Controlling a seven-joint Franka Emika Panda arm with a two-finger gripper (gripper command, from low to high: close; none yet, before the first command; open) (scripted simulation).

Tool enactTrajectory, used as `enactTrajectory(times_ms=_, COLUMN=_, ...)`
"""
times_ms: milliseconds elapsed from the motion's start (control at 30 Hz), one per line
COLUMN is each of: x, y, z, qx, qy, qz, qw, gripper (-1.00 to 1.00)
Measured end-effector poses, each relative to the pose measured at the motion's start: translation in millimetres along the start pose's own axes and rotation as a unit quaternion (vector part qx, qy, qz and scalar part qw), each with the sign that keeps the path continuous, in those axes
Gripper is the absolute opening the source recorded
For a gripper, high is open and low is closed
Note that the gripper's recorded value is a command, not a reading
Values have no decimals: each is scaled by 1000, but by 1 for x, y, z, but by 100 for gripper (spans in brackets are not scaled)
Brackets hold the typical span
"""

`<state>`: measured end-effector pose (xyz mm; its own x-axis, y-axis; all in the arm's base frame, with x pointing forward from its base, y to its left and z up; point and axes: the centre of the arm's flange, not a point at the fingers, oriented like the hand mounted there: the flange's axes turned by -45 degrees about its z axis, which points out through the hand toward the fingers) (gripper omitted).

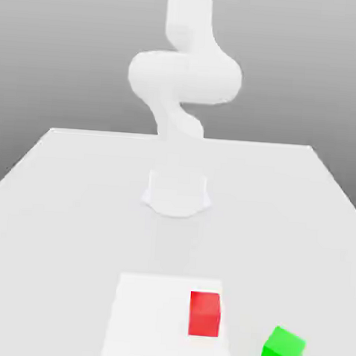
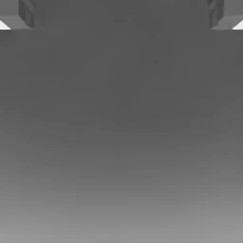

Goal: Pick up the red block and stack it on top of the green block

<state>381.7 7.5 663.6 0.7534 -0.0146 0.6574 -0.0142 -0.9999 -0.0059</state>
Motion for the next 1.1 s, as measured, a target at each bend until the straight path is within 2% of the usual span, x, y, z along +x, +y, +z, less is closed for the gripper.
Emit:
enactTrajectory(times_ms=300, x=-71, y=-24, z=194, qx=-7, qy=-150, qz=-1, qw=989, gripper=0)
enactTrajectory(times_ms=500, x=-156, y=-37, z=292, qx=-7, qy=-246, qz=-2, qw=969, gripper=0)
enactTrajectory(times_ms=700, x=-260, y=-50, z=357, qx=-3, qy=-338, qz=-2, qw=941, gripper=0)
enactTrajectory(times_ms=900, x=-312, y=-50, z=407, qx=-2, qy=-351, qz=0, qw=936, gripper=0)
enactTrajectory(times_ms=933, x=-316, y=-50, z=411, qx=-3, qy=-351, qz=-1, qw=936, gripper=-100)
enactTrajectory(times_ms=1100, x=-316, y=-50, z=411, qx=-3, qy=-351, qz=-1, qw=937, gripper=-100)
